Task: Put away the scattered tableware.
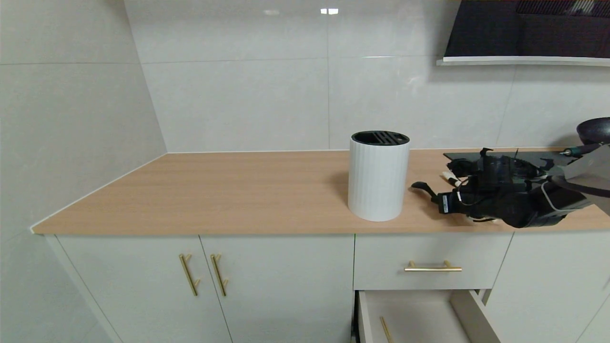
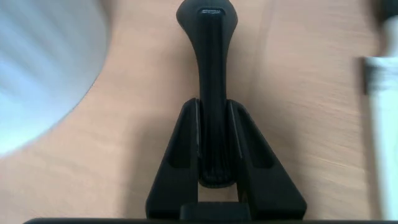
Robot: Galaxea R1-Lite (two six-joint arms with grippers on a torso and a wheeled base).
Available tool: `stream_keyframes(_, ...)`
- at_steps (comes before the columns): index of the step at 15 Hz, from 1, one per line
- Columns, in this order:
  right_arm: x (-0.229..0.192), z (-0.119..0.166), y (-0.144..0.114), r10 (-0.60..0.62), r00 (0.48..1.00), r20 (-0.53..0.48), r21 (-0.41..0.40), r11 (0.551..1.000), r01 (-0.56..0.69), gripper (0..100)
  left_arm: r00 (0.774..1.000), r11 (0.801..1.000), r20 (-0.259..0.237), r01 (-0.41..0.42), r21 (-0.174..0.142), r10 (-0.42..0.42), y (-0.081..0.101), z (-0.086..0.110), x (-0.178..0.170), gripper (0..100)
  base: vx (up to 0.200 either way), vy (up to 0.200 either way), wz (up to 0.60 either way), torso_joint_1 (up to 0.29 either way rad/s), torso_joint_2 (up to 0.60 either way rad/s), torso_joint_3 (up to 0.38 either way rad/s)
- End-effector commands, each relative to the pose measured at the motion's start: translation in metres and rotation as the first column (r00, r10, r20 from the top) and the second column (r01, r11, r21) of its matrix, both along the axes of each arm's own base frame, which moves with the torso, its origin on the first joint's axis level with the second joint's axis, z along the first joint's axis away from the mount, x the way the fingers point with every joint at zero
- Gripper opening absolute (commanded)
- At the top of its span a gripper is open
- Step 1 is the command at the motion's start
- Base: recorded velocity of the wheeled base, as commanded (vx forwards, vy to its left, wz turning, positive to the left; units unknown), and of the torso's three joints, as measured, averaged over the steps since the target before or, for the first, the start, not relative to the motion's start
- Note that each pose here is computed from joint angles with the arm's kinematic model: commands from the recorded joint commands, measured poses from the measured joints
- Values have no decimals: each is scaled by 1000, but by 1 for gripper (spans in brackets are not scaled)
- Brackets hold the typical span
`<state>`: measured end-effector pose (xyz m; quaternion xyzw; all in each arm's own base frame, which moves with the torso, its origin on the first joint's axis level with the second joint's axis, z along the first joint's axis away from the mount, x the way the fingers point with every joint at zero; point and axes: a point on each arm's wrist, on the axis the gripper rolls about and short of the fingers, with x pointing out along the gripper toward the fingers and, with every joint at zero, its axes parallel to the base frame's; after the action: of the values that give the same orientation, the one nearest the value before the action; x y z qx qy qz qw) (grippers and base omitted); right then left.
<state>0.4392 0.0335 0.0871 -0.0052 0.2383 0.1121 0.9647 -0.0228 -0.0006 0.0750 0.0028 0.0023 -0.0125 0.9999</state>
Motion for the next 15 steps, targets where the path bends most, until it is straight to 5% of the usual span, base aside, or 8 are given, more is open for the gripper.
stream_keyframes(1, -12, 35, 14, -46, 998, 51, 72, 997, 42, 0, 1000, 1000, 0, 0, 0, 0, 0, 0, 0, 100, 0, 0, 0, 0, 0, 0)
stream_keyframes(4, -39, 68, 16, -116, 990, 75, 162, 981, 103, 0, 1000, 1000, 0, 0, 0, 0, 0, 0, 0, 100, 0, 0, 0, 0, 0, 0)
stream_keyframes(8, -103, 95, 15, -105, 993, -61, 129, 985, 112, 0, 1000, 1000, 0, 0, 0, 0, 0, 0, 0, 100, 0, 0, 0, 0, 0, 0)
stream_keyframes(15, -194, 82, 15, -55, 978, -200, 89, 993, 74, 0, 1000, 1000, 0, 0, 0, 0, 0, 0, 0, 100, 0, 0, 0, 0, 0, 0)
